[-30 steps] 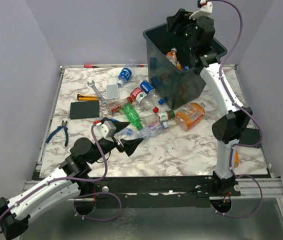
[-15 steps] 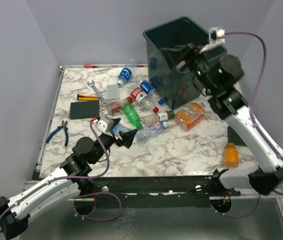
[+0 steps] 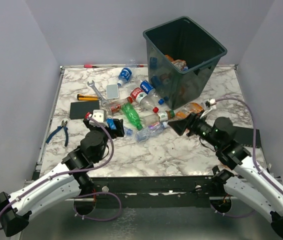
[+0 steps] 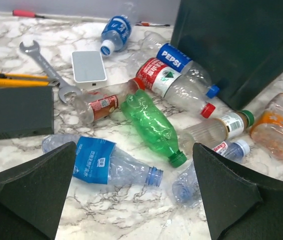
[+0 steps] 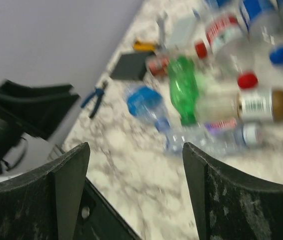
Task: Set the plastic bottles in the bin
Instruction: Pick up the plastic bottle at the center of the board, then place the plastic bottle in the trash bin.
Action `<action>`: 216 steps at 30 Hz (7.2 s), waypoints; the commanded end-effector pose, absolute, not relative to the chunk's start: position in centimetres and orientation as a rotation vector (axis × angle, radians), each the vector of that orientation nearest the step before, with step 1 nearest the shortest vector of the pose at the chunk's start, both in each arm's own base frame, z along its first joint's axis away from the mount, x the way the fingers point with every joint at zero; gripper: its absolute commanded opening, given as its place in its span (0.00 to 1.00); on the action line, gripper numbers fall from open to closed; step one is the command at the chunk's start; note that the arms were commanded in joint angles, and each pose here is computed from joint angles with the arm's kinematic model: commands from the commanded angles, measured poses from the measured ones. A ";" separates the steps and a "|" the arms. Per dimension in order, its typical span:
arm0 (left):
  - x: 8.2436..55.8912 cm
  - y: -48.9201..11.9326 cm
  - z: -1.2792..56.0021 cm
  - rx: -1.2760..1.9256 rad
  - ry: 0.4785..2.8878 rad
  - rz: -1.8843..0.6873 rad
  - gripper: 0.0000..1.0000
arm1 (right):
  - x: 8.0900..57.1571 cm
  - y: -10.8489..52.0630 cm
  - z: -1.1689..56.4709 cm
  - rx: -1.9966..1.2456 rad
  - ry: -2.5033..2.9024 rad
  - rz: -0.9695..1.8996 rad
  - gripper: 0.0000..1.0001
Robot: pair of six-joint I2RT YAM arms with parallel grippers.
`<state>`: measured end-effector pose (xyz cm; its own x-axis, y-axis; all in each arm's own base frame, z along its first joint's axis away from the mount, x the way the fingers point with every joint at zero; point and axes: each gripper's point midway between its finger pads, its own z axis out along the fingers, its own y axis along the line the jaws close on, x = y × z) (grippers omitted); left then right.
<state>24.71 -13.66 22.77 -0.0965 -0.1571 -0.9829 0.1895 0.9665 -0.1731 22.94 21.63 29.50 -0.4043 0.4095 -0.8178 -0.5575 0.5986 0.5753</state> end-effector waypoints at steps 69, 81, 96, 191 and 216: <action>24.2 -11.8 19.2 -0.824 1.632 -0.990 0.04 | 19.0 24.5 20.0 -0.001 1.818 1.398 0.75; 22.4 -12.3 23.5 -0.764 1.433 -1.229 0.00 | 18.2 33.7 26.2 -0.087 1.628 1.485 0.77; 22.1 -11.5 25.5 -0.817 1.355 -1.274 0.00 | 15.8 43.0 23.1 -0.329 1.824 1.508 0.75; 19.5 -22.8 26.0 0.964 1.319 -0.461 0.00 | 19.4 26.2 39.4 -0.455 1.714 1.055 1.00; 12.8 -30.1 25.0 0.742 1.669 -1.370 0.00 | 21.0 30.3 35.5 -0.514 1.655 1.153 0.85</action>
<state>13.22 -29.93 23.38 -0.4828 -0.0294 -0.8752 0.8387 0.2721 -0.4718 21.33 29.32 35.35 -0.3827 0.2225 -0.8967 -0.7563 0.4820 0.4424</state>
